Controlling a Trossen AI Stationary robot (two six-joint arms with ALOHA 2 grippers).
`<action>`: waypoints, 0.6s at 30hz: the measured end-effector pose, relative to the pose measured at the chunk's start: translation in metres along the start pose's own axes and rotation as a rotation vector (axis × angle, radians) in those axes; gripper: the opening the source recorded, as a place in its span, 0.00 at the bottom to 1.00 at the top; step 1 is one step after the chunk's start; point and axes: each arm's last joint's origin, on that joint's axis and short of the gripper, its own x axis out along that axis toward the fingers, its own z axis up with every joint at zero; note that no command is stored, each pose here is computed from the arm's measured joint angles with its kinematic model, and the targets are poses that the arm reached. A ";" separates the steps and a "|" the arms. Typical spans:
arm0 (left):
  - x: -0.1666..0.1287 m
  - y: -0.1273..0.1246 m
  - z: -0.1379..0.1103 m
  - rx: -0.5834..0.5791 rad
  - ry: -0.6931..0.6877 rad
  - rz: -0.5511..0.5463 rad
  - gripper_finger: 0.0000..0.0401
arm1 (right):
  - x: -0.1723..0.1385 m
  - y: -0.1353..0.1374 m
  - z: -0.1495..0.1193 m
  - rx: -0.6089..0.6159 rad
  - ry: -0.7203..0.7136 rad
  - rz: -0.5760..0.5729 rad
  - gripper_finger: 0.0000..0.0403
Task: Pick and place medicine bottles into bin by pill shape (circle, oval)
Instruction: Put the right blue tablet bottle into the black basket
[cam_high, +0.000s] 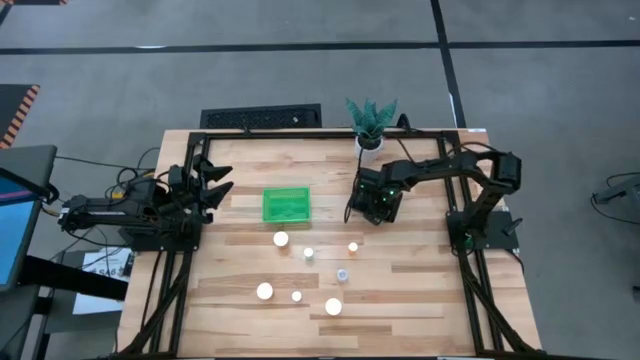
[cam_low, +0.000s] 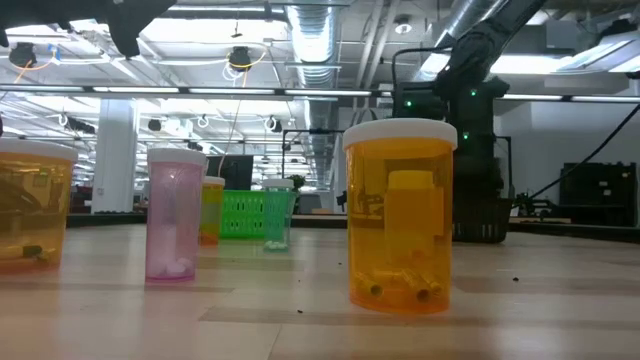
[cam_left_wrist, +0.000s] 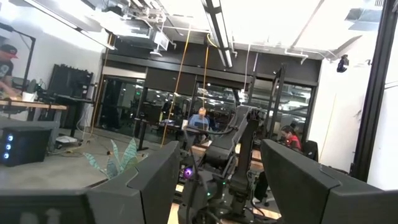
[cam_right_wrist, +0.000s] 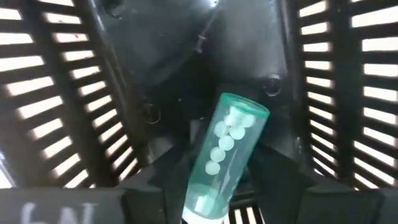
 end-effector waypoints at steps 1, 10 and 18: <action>0.000 0.000 0.000 0.000 0.000 0.000 0.55 | 0.000 0.000 0.000 0.000 0.001 -0.002 0.42; 0.000 0.000 0.000 0.000 0.000 0.000 0.55 | -0.019 0.001 -0.003 -0.032 -0.063 0.017 0.23; 0.000 0.000 0.000 0.000 -0.001 0.000 0.55 | -0.042 0.000 -0.011 -0.122 -0.121 0.034 0.27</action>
